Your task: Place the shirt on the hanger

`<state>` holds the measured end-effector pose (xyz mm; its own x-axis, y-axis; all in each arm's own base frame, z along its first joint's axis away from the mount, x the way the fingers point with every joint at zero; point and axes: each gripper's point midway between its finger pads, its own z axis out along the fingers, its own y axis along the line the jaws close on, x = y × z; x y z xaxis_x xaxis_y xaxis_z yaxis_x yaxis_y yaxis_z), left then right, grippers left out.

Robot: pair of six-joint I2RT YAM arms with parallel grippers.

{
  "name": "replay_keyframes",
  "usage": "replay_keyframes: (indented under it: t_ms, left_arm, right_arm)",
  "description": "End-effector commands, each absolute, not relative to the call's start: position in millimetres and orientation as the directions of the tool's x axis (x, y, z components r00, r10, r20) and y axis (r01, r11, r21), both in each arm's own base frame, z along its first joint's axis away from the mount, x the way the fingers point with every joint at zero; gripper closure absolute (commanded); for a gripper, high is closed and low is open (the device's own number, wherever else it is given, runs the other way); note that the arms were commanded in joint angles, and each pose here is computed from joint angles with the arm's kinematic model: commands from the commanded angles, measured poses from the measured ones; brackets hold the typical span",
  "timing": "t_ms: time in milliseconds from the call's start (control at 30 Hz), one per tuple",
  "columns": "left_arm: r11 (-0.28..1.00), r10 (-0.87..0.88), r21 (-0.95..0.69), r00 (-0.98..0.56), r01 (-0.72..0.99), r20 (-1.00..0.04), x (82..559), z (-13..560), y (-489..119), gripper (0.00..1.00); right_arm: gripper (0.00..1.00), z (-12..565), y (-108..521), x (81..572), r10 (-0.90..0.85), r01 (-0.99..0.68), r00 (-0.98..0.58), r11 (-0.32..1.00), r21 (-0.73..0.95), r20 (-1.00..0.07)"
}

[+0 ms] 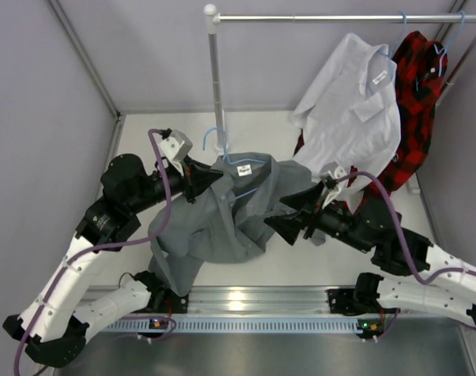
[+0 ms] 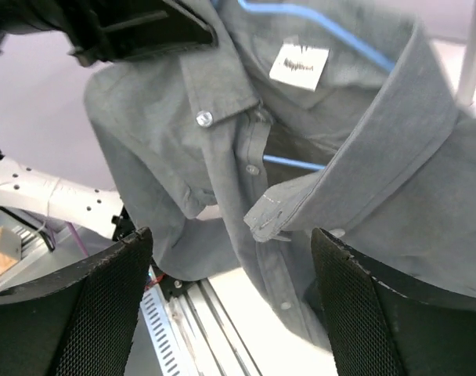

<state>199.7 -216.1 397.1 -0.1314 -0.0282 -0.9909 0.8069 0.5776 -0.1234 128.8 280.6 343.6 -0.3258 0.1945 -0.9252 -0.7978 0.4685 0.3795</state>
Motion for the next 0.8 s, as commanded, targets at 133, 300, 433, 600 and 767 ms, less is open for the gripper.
replay_keyframes:
  t_ms: [133, 300, 433, 600, 767]
  left_arm:
    - [0.288, 0.026, -0.118, -0.131, 0.950, -0.991, 174, 388, -256, 1.00]
    - [0.229, 0.036, -0.145, -0.157, 0.963, -0.987, 174, 382, -266, 1.00]
    - [0.140, 0.028, -0.132, -0.137, 0.981, -0.990, 159, 388, -270, 1.00]
    - [0.095, 0.038, -0.129, -0.133, 0.987, -0.990, 151, 383, -269, 1.00]
    - [0.101, 0.045, -0.126, -0.131, 0.987, -0.990, 151, 377, -268, 1.00]
  right_arm:
    - [0.17, 373, 239, 128, 0.106, -0.834, -0.140, 0.523, 0.175, -0.984]
    - [0.21, 372, 268, 155, -0.107, -0.865, -0.215, 0.482, 0.138, -0.971]
    - [0.24, 394, 285, 154, -0.121, -0.944, -0.165, 0.308, 0.121, -0.979]
    - [0.31, 402, 305, 160, -0.130, -0.965, -0.142, 0.238, 0.108, -0.981]
    - [0.36, 409, 314, 164, -0.096, -0.970, -0.133, 0.216, 0.110, -0.986]
